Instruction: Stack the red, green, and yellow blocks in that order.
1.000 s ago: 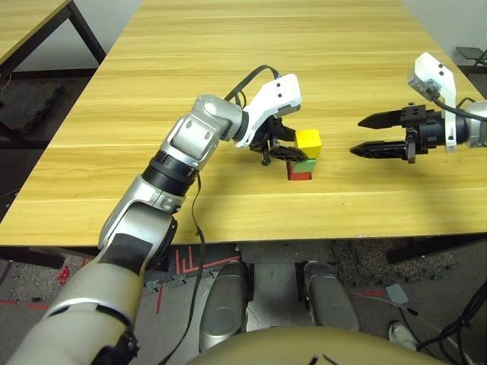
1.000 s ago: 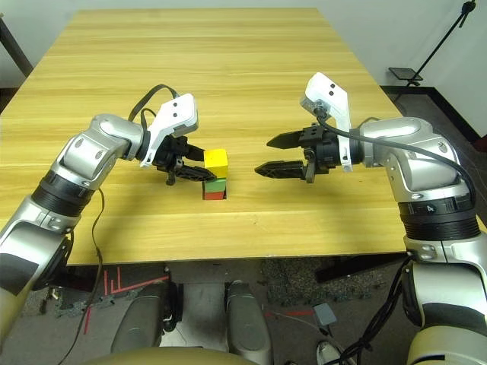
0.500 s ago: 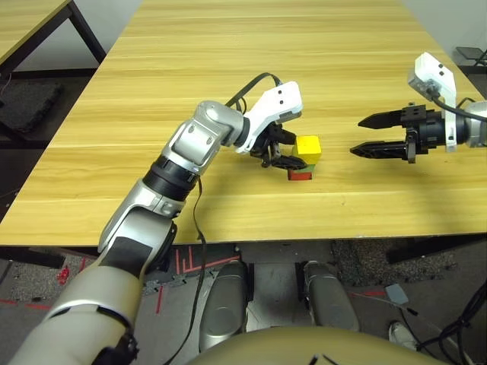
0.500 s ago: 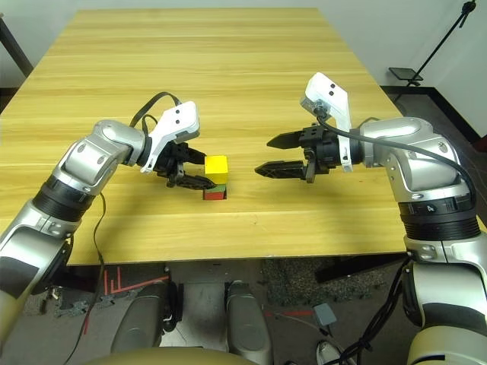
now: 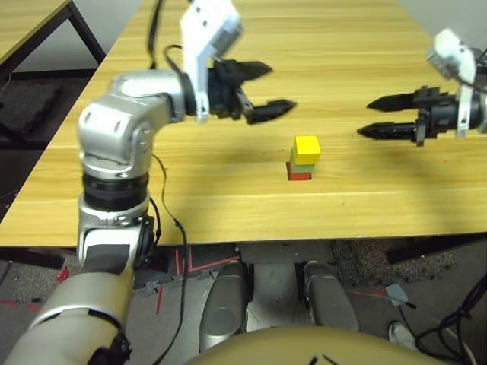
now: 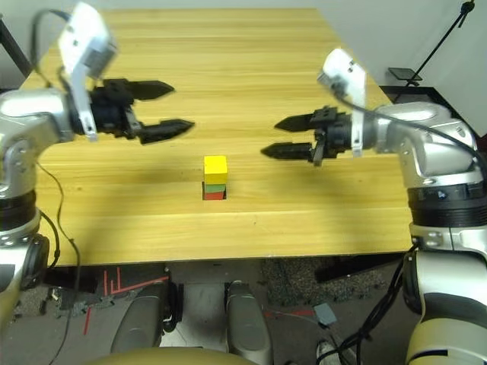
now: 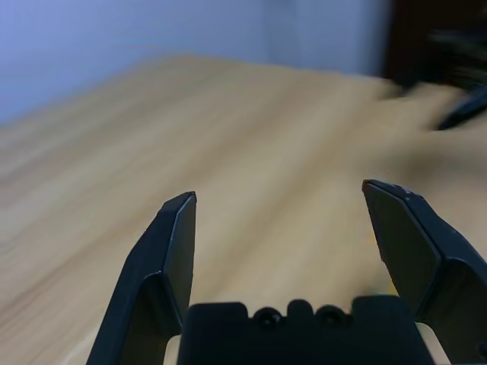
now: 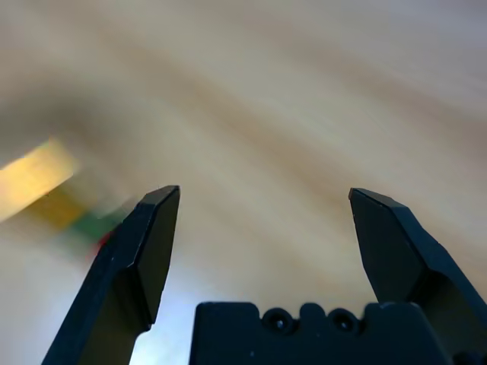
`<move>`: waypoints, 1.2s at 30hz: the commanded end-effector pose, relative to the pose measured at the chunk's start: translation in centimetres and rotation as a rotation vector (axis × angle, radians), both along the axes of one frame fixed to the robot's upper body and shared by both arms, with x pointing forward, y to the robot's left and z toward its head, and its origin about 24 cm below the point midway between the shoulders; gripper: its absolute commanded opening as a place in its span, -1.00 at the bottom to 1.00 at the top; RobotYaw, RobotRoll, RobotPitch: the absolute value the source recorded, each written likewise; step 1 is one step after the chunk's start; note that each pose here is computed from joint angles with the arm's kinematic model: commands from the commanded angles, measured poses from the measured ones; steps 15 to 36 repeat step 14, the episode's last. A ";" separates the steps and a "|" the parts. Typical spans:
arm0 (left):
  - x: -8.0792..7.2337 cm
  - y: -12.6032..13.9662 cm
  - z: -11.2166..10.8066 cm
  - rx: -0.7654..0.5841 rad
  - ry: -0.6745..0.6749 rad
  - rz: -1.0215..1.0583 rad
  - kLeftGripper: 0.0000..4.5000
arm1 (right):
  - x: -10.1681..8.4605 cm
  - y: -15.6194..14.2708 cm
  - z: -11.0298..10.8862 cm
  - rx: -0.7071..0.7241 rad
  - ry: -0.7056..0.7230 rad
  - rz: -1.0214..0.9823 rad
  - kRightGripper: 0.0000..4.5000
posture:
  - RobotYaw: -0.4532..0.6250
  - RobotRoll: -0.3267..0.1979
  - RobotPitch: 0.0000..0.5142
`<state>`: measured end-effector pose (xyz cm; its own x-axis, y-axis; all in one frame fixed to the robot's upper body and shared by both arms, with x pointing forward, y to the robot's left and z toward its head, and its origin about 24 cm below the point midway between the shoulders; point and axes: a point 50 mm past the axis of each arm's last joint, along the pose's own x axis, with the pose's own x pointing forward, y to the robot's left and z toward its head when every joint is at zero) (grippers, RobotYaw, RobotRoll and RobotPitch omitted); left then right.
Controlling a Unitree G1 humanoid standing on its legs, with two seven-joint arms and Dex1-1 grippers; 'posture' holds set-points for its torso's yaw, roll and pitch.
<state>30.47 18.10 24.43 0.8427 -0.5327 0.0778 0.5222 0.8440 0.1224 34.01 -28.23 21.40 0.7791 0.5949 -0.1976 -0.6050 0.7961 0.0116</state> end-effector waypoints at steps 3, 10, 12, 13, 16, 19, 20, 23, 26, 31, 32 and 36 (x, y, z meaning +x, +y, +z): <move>-0.7 4.0 -6.1 -0.084 -0.048 0.448 0.98 | 0.7 -5.1 -4.7 0.192 -0.160 -0.466 1.00 | 0.18 -0.34 -0.66; -2.4 4.4 -12.5 -0.063 -0.016 0.581 0.98 | -1.0 -8.4 -7.7 0.162 -0.214 -0.669 1.00 | 0.17 -0.35 -0.64; -2.8 5.0 -13.8 -0.057 -0.012 0.632 0.98 | -1.5 -9.0 -8.3 0.134 -0.216 -0.707 1.00 | 0.17 -0.36 -0.63; -2.9 5.3 -14.2 -0.055 -0.022 0.658 0.98 | -1.7 -9.2 -8.5 0.117 -0.217 -0.720 1.00 | 0.16 -0.35 -0.64; -3.1 5.8 -14.7 -0.039 -0.022 0.685 0.98 | -1.8 -9.2 -8.7 0.098 -0.219 -0.723 1.00 | 0.16 -0.36 -0.66; -3.1 5.8 -14.7 -0.039 -0.022 0.685 0.98 | -1.8 -9.2 -8.7 0.098 -0.219 -0.723 1.00 | 0.16 -0.36 -0.66; -3.1 5.8 -14.7 -0.039 -0.022 0.685 0.98 | -1.8 -9.2 -8.7 0.098 -0.219 -0.723 1.00 | 0.16 -0.36 -0.66; -3.1 5.8 -14.7 -0.039 -0.022 0.685 0.98 | -1.8 -9.2 -8.7 0.098 -0.219 -0.723 1.00 | 0.16 -0.36 -0.66; -3.1 5.8 -14.7 -0.039 -0.022 0.685 0.98 | -1.8 -9.2 -8.7 0.098 -0.219 -0.723 1.00 | 0.16 -0.36 -0.66; -3.1 5.8 -14.7 -0.039 -0.022 0.685 0.98 | -1.8 -9.2 -8.7 0.098 -0.219 -0.723 1.00 | 0.16 -0.36 -0.66; -3.1 5.8 -14.7 -0.039 -0.022 0.685 0.98 | -1.8 -9.2 -8.7 0.098 -0.219 -0.723 1.00 | 0.16 -0.36 -0.66; -3.1 5.8 -14.7 -0.039 -0.022 0.685 0.98 | -1.8 -9.2 -8.7 0.098 -0.219 -0.723 1.00 | 0.16 -0.36 -0.66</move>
